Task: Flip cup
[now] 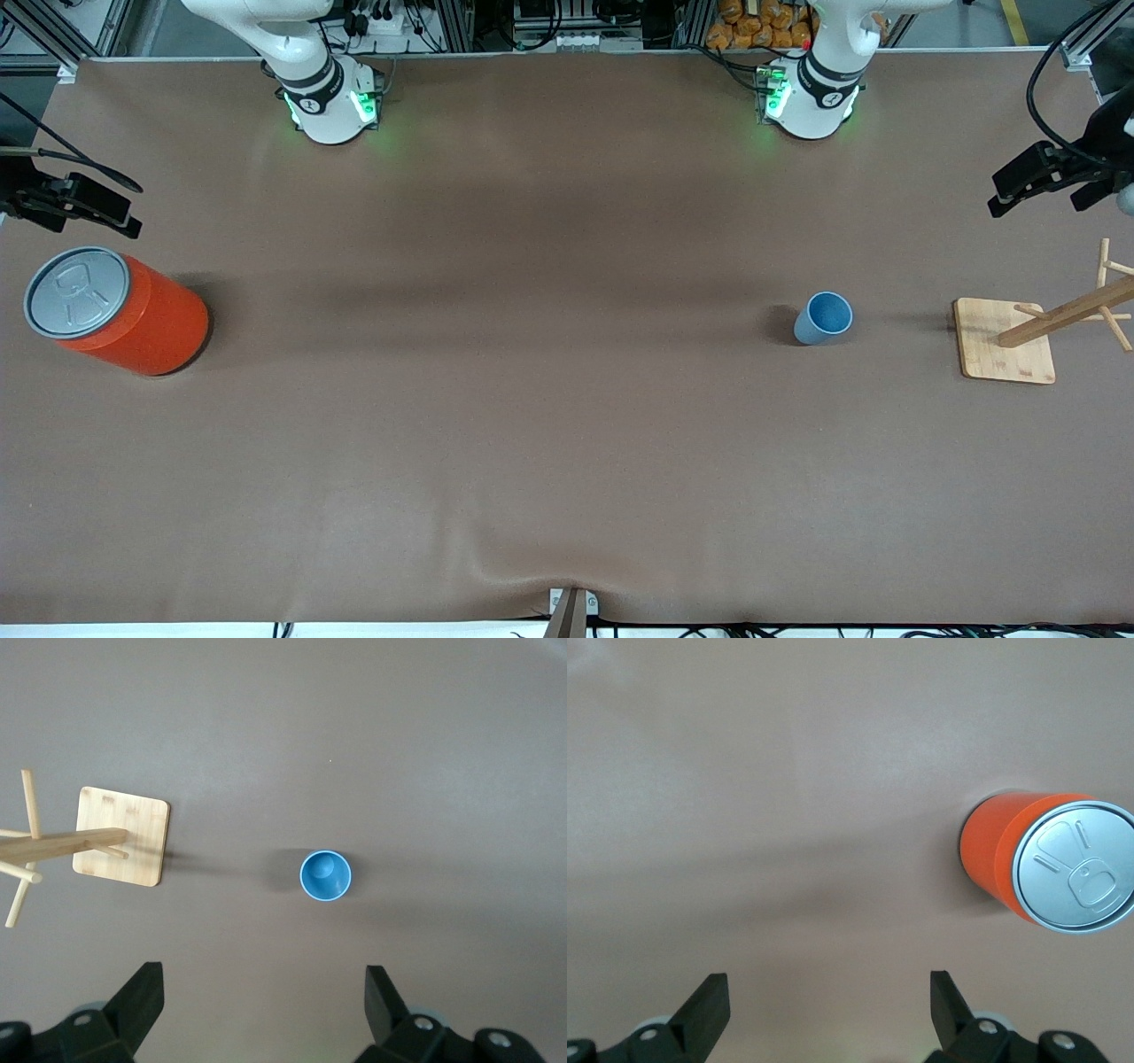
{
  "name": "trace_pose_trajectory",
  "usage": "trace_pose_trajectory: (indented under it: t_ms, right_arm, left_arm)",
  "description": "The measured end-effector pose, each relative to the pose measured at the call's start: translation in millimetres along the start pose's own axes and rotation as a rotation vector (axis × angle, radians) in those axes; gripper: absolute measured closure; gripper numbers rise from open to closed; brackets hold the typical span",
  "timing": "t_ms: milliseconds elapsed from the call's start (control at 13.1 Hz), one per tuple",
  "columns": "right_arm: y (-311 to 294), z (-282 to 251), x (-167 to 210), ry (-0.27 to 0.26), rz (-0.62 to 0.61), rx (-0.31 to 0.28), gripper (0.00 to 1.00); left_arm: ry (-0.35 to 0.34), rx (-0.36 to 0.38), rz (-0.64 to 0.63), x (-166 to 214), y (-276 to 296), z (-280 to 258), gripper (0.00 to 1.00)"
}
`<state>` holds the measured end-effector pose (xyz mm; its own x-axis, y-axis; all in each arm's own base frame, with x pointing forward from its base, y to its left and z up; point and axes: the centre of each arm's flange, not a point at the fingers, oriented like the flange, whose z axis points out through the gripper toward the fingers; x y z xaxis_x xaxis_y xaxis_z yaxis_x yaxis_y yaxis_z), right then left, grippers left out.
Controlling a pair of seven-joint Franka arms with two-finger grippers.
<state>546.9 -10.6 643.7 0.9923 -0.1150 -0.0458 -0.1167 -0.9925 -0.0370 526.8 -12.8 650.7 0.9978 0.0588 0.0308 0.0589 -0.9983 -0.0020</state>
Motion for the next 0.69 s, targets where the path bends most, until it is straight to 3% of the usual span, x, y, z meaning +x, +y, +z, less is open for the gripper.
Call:
trace_pose_trajectory:
  t_ms: [687]
  right_arm:
    - [-1.6,0.3,0.0,-0.001,-0.004,0.0,0.0]
  left_arm:
    - [-0.012,0.0,-0.004,4.5,-11.1,6.6,0.0]
